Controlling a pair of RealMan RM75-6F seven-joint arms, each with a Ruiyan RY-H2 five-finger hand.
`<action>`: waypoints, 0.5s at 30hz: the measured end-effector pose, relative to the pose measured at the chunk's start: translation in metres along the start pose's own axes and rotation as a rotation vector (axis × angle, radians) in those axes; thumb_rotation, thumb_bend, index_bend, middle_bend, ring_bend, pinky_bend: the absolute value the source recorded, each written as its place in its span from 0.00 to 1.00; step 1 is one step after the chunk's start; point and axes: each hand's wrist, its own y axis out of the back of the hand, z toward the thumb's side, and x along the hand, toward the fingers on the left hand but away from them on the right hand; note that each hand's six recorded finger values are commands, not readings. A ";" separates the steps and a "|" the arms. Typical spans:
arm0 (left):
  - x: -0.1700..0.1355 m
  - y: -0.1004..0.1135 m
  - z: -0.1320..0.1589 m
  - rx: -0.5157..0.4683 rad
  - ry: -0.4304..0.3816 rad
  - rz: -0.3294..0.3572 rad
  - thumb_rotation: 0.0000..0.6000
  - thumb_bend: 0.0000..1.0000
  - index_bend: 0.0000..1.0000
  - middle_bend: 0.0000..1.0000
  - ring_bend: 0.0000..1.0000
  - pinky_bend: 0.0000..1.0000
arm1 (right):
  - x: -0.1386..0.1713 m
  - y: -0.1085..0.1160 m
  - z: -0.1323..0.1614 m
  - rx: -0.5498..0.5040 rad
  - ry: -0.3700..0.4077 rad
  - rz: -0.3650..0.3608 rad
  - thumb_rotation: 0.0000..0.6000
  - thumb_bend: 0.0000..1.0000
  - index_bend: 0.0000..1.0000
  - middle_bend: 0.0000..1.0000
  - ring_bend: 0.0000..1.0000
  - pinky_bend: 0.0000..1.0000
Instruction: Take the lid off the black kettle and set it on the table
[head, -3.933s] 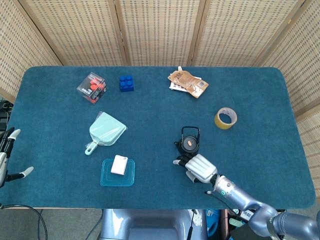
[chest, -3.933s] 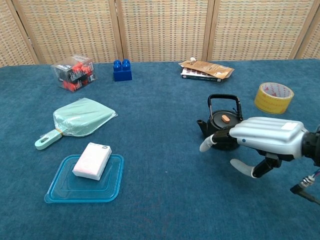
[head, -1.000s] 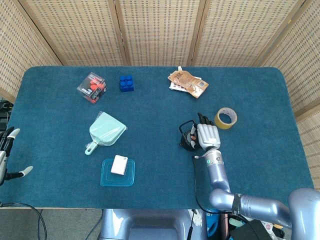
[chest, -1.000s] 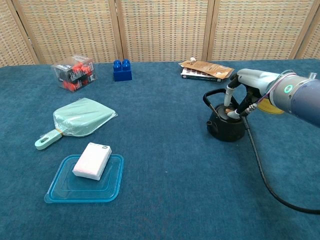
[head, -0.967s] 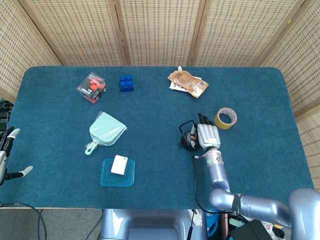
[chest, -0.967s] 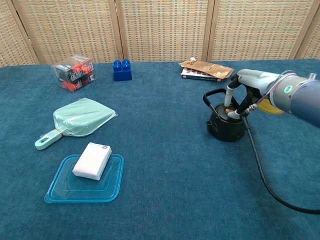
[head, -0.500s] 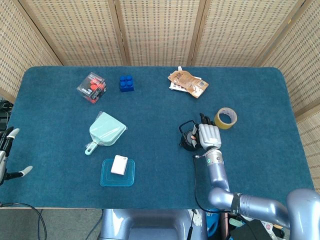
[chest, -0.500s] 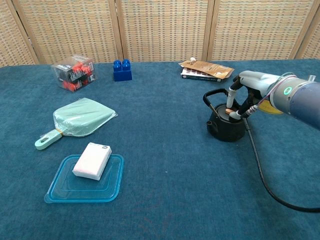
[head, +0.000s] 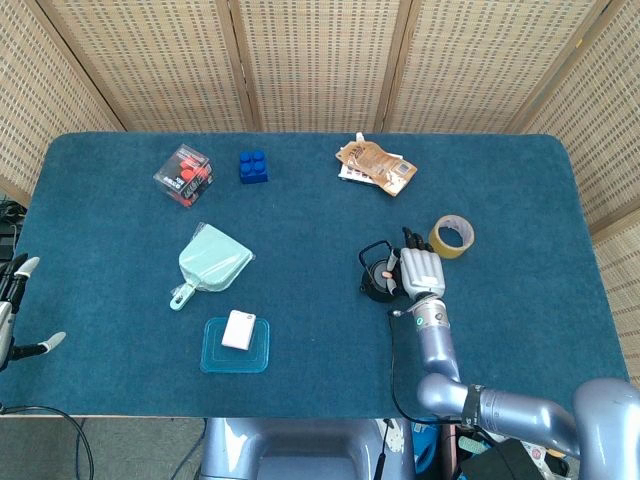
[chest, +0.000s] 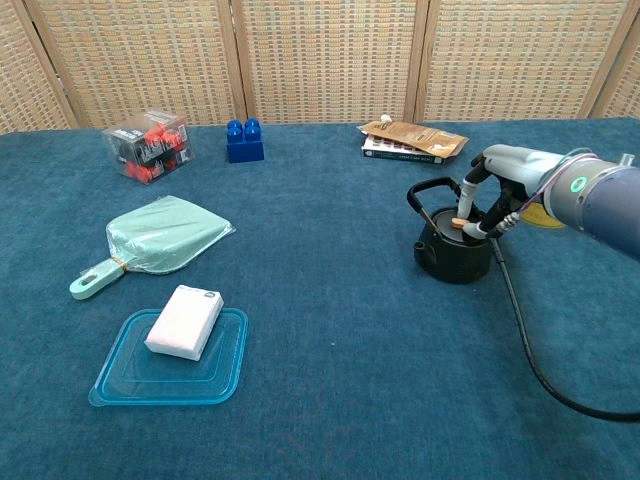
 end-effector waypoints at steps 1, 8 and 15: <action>0.000 0.000 0.000 0.000 0.000 0.000 1.00 0.10 0.00 0.00 0.00 0.00 | 0.000 0.000 0.000 0.000 -0.001 0.002 1.00 0.52 0.54 0.00 0.00 0.19; 0.000 0.000 0.000 0.002 -0.001 -0.001 1.00 0.09 0.00 0.00 0.00 0.00 | -0.001 -0.002 -0.002 0.012 -0.005 0.004 1.00 0.57 0.63 0.00 0.00 0.19; 0.000 0.000 0.000 0.001 -0.002 -0.001 1.00 0.09 0.00 0.00 0.00 0.00 | -0.001 -0.001 -0.002 0.015 -0.004 -0.005 1.00 0.58 0.65 0.01 0.00 0.18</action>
